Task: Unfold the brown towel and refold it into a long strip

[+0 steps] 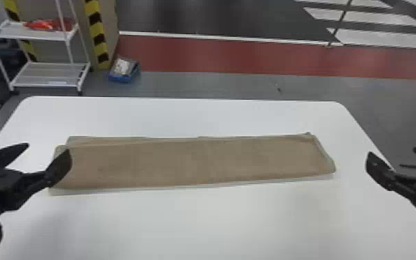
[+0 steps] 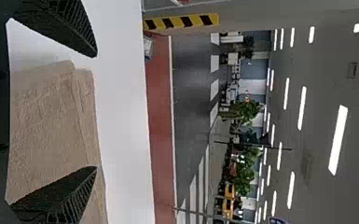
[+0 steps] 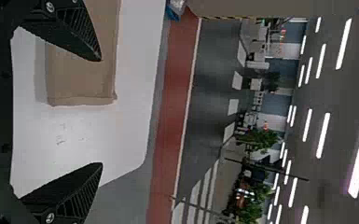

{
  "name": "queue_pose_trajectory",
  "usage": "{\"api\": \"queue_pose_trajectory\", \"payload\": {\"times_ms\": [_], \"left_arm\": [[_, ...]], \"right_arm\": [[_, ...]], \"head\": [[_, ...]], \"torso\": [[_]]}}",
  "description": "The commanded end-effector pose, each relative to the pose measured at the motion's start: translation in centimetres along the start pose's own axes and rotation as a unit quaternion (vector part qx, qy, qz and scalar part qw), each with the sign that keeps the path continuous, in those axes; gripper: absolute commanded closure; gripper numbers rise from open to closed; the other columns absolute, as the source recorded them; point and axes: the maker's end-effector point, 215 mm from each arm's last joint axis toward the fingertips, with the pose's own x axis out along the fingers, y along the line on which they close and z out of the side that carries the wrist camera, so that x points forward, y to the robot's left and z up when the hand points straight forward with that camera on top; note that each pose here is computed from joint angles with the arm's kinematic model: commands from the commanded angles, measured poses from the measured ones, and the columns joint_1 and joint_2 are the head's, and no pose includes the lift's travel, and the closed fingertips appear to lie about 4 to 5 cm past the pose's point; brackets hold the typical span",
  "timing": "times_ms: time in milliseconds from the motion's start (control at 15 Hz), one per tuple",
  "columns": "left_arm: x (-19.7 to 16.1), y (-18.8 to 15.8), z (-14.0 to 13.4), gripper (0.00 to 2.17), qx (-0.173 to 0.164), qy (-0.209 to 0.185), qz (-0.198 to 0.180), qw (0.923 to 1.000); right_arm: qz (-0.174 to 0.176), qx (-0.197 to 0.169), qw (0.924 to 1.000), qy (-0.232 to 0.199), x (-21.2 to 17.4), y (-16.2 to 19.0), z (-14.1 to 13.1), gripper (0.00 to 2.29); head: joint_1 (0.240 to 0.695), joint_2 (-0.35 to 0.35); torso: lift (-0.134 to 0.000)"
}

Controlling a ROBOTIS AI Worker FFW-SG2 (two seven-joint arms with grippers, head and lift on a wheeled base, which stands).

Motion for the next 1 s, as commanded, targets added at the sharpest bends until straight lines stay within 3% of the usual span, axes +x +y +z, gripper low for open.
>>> {"api": "queue_pose_trajectory", "payload": {"times_ms": [0,133,267,400,467,600,733,933], "left_arm": [[-1.5,-2.0,0.3,0.01,-0.035,-0.034,-0.006,0.9988],[-3.4,-2.1,0.6,0.02,-0.043,-0.074,0.020,0.9961],[-4.8,-2.1,-0.6,0.01,-0.071,-0.072,0.031,0.9944],[-6.1,-1.5,-0.8,0.02,-0.066,-0.078,0.041,0.9939],[-7.0,-1.1,-0.9,0.02,-0.059,-0.082,0.047,0.9938],[-10.4,0.0,1.5,0.02,-0.005,-0.126,0.073,0.9893],[-10.9,-1.4,1.8,0.02,0.035,-0.129,0.065,0.9890],[-12.1,-2.8,2.3,0.02,0.051,-0.140,0.071,0.9862]], "right_arm": [[0.012,-0.013,0.9983,-0.055,-1.7,2.5,1.0,0.09],[0.015,-0.006,0.9957,-0.092,-1.4,5.2,0.4,0.09],[0.023,-0.007,0.9894,-0.143,-1.4,7.6,0.8,0.10],[0.017,0.003,0.9857,-0.168,-1.8,9.5,-0.6,0.10],[0.016,0.012,0.9861,-0.165,-1.8,10.3,-1.9,0.10],[0.033,0.041,0.9870,-0.152,-1.2,13.0,-4.3,0.10],[0.047,0.049,0.9867,-0.147,-1.3,15.0,-4.6,0.10],[0.062,0.056,0.9845,-0.154,-1.8,16.8,-3.7,0.10]], "head": [[0.695,-0.133],[0.695,-0.135],[0.695,-0.116],[0.695,-0.083],[0.695,-0.057],[0.695,-0.032],[0.695,0.012],[0.695,0.056]], "torso": [[-0.123],[-0.123],[-0.123],[-0.123],[-0.123],[-0.123],[-0.123],[-0.123]]}}
